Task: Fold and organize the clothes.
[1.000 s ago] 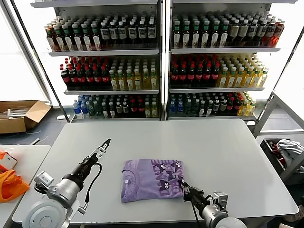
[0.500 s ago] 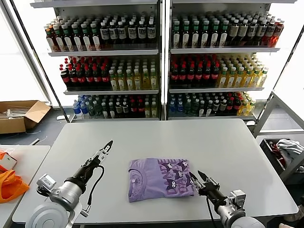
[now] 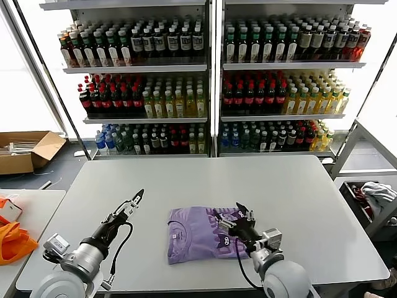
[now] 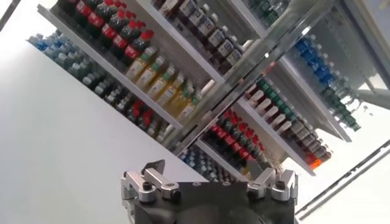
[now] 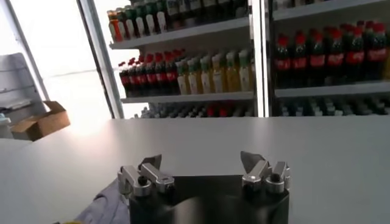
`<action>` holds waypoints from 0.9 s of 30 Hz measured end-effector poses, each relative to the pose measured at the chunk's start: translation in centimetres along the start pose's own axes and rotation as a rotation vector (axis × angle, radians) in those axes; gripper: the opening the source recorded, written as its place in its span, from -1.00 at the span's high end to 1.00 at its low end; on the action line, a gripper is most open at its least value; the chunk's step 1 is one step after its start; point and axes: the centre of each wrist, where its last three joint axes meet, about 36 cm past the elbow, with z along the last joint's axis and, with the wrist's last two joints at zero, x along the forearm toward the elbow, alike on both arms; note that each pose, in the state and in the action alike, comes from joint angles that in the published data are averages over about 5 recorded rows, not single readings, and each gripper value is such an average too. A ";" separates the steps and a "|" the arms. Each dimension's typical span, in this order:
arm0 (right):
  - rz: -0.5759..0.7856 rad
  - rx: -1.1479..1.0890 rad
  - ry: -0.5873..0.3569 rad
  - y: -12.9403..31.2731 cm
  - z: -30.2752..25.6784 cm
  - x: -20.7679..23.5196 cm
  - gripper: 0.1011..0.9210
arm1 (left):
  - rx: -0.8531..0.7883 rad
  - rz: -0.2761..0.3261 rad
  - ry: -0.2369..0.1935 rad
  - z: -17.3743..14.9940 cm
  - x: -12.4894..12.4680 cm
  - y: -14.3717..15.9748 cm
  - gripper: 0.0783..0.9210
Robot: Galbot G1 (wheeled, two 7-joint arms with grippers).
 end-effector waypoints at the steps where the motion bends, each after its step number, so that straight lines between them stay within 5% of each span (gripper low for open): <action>1: -0.005 0.008 0.006 0.6 0.1 -0.8 -0.76 | -0.002 -0.002 0.000 0.0 0.1 0.1 -0.77; 17: 0.025 0.161 0.128 2.9 3.8 -6.1 -0.76 | -0.033 -0.027 -0.001 -0.2 0.7 1.5 -0.77; 27: 0.007 0.154 -0.081 2.2 -0.6 -3.1 -0.76 | -0.053 -0.016 -0.006 -0.5 0.7 1.4 -0.77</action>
